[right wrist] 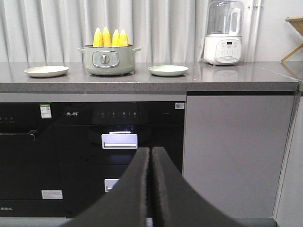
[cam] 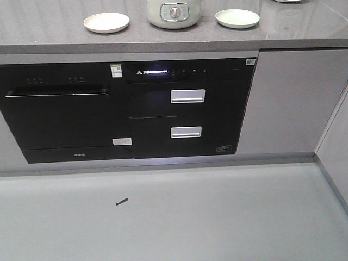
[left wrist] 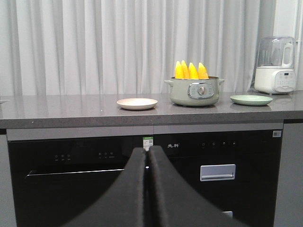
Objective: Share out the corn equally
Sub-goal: 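Drive the base toward the counter with the pot and plates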
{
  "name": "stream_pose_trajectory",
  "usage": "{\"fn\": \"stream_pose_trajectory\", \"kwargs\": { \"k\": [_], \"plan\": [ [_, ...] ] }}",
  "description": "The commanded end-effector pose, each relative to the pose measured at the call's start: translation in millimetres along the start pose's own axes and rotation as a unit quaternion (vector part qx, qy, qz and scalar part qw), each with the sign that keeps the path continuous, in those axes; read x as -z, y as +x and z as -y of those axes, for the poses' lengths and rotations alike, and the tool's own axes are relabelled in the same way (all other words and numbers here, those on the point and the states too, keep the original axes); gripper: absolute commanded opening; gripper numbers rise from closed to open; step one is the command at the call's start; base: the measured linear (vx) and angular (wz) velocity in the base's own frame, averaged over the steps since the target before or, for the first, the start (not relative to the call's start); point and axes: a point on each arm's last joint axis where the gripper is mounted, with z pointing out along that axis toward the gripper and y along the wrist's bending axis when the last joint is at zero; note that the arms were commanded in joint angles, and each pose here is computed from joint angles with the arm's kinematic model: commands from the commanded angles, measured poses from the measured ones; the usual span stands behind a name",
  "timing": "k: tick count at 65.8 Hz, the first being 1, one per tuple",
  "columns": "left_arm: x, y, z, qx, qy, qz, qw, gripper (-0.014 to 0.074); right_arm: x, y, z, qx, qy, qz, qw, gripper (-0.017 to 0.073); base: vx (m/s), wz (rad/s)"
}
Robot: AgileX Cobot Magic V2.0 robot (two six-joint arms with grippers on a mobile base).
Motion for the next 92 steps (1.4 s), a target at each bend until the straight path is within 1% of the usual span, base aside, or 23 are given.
{"fn": "stream_pose_trajectory", "kwargs": {
  "k": [1, 92],
  "plan": [
    [1.4, -2.7, 0.5, 0.005, 0.005, 0.036, 0.999, -0.0006, -0.1, -3.1, -0.8, 0.005, -0.005, 0.032, 0.999, 0.0, 0.12, -0.06],
    [1.4, -2.7, 0.5, 0.005, 0.005, 0.036, 0.999, -0.0006, -0.1, -3.1, -0.8, 0.005, -0.005, 0.032, 0.999, 0.0, 0.11, -0.06]
  ]
}}
